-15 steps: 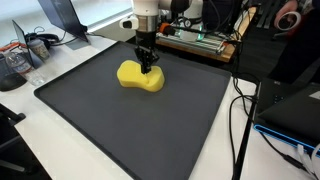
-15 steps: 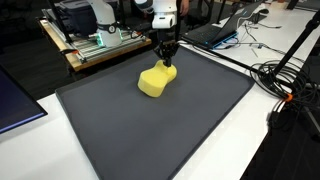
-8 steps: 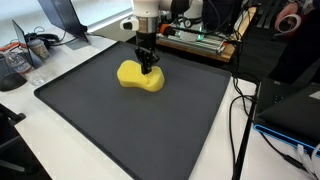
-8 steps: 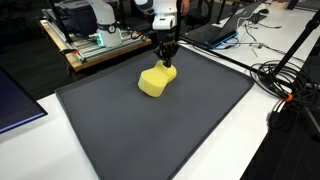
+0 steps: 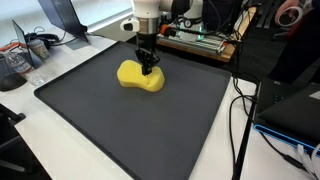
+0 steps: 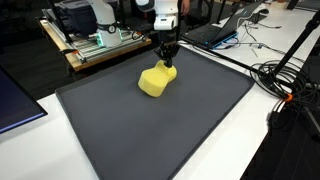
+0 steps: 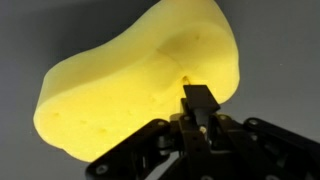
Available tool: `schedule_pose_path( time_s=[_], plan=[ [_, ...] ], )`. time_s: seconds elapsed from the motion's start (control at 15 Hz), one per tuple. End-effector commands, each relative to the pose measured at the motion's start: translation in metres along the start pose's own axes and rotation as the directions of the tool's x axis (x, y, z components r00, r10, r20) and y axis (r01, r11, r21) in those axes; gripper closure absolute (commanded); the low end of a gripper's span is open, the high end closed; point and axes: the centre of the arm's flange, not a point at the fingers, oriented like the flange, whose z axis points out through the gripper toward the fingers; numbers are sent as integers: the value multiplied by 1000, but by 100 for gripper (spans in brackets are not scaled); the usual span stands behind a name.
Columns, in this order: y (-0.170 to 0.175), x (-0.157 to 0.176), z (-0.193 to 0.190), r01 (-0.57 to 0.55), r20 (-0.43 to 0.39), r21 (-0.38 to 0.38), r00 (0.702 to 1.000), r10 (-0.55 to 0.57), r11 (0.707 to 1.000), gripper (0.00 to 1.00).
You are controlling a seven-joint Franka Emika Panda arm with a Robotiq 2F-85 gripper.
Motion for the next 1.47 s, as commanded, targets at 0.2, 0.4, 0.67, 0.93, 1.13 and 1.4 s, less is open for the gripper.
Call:
schedule_pose_path(
  time_s=[0.2,0.4,0.67,0.93,1.13,1.4],
  plan=[
    [2,-8,-21,-17,0,3,1000,17,1000,97],
    [-1,-10,-52,-20,-27,-11,999,20,1000,97],
    [-12,-10,-93,-12,-72,-30,997,10,999,97],
    [-31,-9,-132,-12,-78,-78,997,6,997,97],
    [-59,-2,-150,-30,-57,-153,998,21,988,97],
    [-101,13,-161,-61,-41,-270,998,52,961,97]
  ],
)
